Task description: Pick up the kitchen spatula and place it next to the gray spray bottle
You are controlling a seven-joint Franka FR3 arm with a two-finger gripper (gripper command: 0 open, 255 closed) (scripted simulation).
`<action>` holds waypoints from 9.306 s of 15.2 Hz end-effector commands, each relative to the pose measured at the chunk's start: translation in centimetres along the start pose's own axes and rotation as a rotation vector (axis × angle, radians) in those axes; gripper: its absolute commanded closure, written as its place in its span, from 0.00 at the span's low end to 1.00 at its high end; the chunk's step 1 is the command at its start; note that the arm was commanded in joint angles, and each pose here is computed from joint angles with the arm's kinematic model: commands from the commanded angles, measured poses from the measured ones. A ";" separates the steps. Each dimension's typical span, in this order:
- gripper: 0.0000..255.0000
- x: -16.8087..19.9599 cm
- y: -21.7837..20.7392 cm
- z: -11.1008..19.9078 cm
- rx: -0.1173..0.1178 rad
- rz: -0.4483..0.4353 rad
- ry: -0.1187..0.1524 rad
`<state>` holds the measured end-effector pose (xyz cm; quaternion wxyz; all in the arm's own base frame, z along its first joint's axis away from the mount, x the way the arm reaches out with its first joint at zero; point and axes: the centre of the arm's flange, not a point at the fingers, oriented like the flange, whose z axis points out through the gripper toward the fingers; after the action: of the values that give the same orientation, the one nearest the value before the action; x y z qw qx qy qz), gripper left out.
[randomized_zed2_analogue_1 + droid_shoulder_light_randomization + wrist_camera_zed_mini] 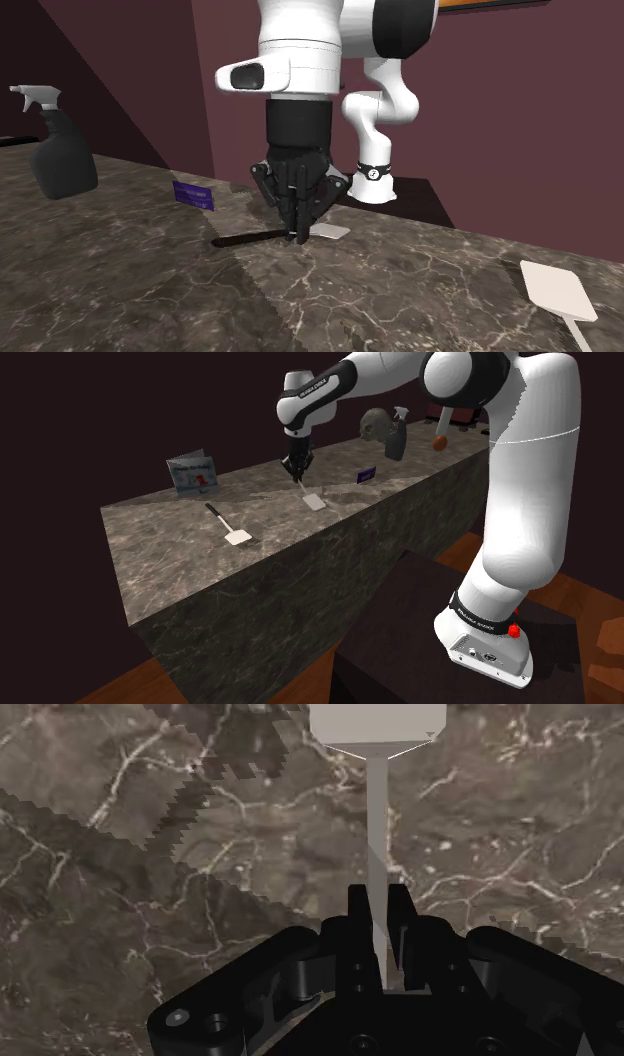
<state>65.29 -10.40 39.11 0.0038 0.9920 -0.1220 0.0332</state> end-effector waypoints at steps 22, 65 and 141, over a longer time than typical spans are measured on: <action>1.00 0.9 -0.1 -12.1 0.000 0.000 0.000; 1.00 -4.7 20.0 -26.7 0.000 0.000 0.000; 1.00 -14.3 43.0 3.1 0.000 0.000 0.000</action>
<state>41.24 -48.61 35.81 0.0037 0.9920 -0.1221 0.0328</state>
